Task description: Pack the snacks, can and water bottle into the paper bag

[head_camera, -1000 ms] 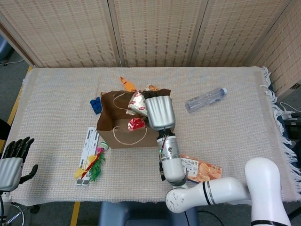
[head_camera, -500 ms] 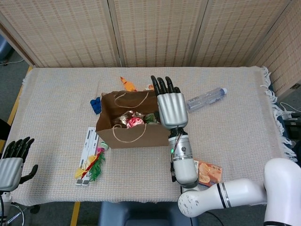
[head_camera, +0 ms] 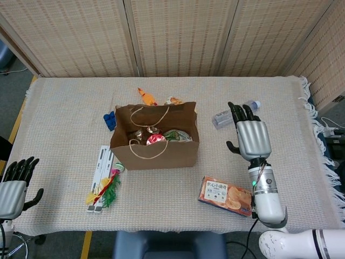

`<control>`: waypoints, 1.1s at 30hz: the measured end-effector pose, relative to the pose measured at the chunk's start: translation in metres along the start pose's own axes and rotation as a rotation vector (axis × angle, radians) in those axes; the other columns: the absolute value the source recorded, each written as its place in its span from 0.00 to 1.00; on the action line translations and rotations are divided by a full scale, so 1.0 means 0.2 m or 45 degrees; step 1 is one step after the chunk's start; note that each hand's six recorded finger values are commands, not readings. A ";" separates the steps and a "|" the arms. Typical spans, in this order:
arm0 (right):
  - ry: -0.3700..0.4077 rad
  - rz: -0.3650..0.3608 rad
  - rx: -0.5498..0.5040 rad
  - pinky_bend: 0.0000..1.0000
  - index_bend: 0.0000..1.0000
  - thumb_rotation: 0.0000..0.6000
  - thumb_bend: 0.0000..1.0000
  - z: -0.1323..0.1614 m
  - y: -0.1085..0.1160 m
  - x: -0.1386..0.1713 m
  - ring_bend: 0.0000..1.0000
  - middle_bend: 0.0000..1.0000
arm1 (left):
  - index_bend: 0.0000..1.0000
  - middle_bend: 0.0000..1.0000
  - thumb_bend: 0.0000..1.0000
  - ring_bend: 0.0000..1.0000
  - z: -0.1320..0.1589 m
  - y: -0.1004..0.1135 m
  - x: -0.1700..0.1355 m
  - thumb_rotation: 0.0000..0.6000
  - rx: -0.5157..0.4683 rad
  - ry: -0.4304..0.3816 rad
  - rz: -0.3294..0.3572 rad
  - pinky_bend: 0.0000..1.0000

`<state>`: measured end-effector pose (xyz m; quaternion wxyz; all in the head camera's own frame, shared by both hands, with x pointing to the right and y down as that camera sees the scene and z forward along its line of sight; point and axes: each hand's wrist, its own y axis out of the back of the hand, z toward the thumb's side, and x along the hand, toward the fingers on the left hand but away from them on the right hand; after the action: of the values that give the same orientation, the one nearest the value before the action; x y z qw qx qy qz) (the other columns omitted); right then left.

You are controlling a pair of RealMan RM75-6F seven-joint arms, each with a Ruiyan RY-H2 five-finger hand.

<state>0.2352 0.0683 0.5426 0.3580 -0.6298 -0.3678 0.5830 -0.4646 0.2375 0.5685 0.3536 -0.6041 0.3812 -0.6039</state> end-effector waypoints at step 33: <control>0.168 0.907 0.198 0.07 0.00 1.00 0.00 0.13 -0.79 0.35 0.00 0.00 | 0.00 0.00 0.37 0.00 0.00 0.00 0.00 1.00 0.004 0.002 0.003 0.00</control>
<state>0.2060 0.2060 0.6476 0.2025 -0.7254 -0.0562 0.6554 -0.4651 0.2372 0.5688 0.3550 -0.6025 0.3813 -0.6046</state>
